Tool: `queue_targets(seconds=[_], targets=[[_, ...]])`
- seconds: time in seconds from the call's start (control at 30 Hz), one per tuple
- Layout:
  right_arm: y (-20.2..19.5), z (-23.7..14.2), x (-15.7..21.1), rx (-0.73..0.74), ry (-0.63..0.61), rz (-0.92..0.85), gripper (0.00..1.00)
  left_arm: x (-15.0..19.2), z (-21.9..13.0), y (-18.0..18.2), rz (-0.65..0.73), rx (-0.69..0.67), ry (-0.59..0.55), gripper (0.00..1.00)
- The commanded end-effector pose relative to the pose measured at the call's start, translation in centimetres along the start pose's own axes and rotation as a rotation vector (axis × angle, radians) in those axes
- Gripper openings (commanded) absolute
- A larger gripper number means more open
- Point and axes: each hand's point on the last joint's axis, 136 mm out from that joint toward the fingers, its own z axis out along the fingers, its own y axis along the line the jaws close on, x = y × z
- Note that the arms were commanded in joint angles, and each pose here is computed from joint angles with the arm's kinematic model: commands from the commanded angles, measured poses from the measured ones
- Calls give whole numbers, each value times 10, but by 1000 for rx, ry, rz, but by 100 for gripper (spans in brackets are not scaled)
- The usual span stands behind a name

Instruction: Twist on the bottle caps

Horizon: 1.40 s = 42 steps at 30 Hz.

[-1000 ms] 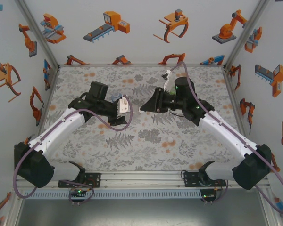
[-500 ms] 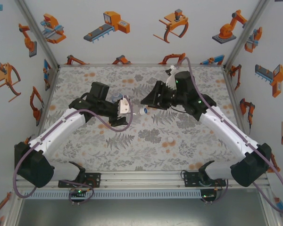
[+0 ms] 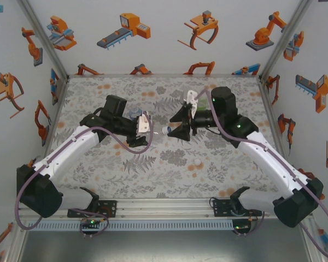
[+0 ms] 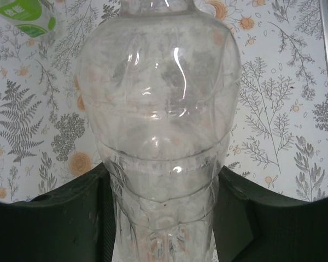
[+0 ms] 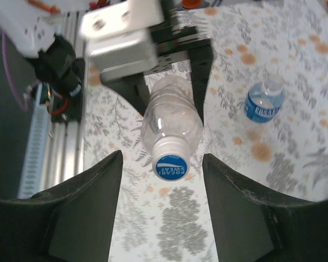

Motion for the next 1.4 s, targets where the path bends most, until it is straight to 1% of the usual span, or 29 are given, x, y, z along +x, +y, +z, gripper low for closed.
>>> queue_targets(seconds=[0.0,0.1,0.2,0.3,0.53,0.77,0.97,1.07,1.17,1.23,1.3,1.33,1.37], targets=[[16,1,-6,-89,-84,-275,54,-15,-6,-8,35,29,-50,0],[16,3,-2,-105,-77,-261,52,-15,-6,-10,37,33,-50,0],[15,6,3,-113,-68,-245,47,-15,-5,-9,35,37,-54,0],[14,7,5,-117,-64,-238,44,-16,-5,-10,35,41,-55,0],[7,10,14,-86,-30,-225,44,-17,-6,-10,40,38,-57,0],[0,11,17,-60,-11,-233,40,-17,-6,-10,42,35,-54,0],[-6,14,23,-40,14,-215,40,-19,-7,-10,47,33,-57,0],[-8,14,23,-26,22,-214,39,-18,-7,-10,48,33,-55,0],[-9,13,22,-25,22,-204,31,-18,-7,-10,45,34,-55,0],[-10,14,22,-18,24,-160,25,-18,-6,-10,46,34,-54,0],[-13,14,21,-1,25,-76,16,-16,-6,-9,43,32,-49,0],[-17,14,21,21,25,-16,9,-16,-6,-9,42,31,-45,0],[-24,14,21,62,22,67,0,-16,-6,-8,42,26,-42,0]])
